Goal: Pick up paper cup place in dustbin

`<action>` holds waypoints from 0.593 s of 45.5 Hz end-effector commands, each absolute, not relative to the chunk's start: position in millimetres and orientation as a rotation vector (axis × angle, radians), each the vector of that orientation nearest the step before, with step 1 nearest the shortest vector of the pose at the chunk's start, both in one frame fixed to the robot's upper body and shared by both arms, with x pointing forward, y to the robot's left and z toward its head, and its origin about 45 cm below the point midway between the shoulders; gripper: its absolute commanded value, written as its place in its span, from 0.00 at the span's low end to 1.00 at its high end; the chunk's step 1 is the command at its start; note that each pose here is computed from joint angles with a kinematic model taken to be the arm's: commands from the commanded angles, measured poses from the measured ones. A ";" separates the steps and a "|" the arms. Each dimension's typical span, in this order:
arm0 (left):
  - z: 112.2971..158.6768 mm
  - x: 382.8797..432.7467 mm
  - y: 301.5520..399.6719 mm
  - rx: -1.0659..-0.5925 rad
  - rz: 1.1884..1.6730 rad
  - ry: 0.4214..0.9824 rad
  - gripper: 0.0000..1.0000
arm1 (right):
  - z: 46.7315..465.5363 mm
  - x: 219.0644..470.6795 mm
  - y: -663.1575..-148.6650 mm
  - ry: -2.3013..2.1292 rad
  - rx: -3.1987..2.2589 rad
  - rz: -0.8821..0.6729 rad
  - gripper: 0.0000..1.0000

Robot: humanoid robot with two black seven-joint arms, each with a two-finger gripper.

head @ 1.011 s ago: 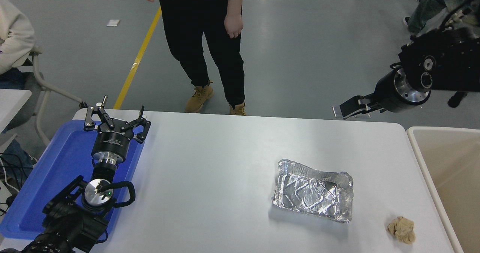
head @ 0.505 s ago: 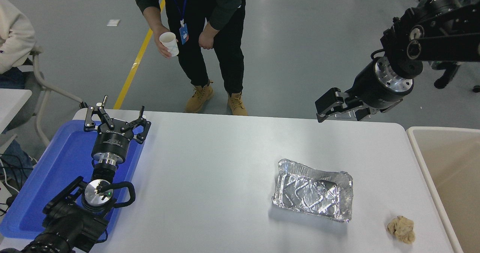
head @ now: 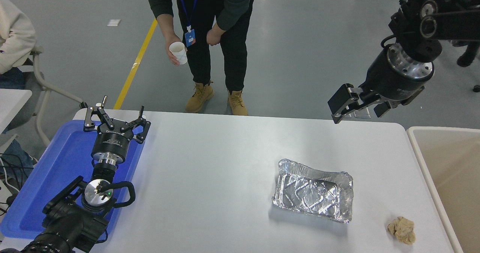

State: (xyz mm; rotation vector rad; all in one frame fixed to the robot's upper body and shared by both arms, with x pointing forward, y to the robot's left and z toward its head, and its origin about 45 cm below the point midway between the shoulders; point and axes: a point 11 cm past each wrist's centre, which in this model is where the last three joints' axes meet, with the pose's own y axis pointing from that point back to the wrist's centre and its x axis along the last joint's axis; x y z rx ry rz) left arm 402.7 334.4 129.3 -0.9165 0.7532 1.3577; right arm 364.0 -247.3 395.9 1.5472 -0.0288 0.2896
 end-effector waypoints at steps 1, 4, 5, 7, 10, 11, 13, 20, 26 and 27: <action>129.2 402.7 334.4 -0.916 1.358 0.753 1.00 | 402.3 352.7 -264.4 -0.052 1.544 0.244 1.00; 128.9 402.6 334.7 -0.916 1.359 0.754 1.00 | 404.8 352.2 -266.2 -0.062 1.550 0.245 1.00; 129.2 402.7 334.4 -0.916 1.358 0.753 1.00 | 405.3 352.2 -266.6 -0.064 1.549 0.245 1.00; 129.2 402.7 334.4 -0.916 1.358 0.753 1.00 | 405.8 352.2 -267.3 -0.066 1.548 0.243 1.00; 129.2 402.7 334.4 -0.916 1.358 0.753 1.00 | 405.7 352.2 -266.2 -0.073 1.559 0.237 1.00; 129.2 402.7 334.4 -0.916 1.358 0.753 1.00 | 405.9 351.9 -264.9 -0.077 1.565 0.234 1.00; 129.2 402.7 334.4 -0.916 1.358 0.753 1.00 | 404.6 351.0 -262.4 -0.083 1.583 0.220 1.00; 129.2 402.7 334.4 -0.916 1.358 0.753 1.00 | 404.3 351.3 -257.0 -0.118 1.633 0.186 1.00; 129.2 402.7 334.4 -0.916 1.358 0.753 1.00 | 402.3 350.4 -264.6 -0.127 1.618 0.167 1.00; 129.2 402.7 334.4 -0.916 1.358 0.753 1.00 | 401.9 350.7 -265.0 -0.127 1.615 0.166 1.00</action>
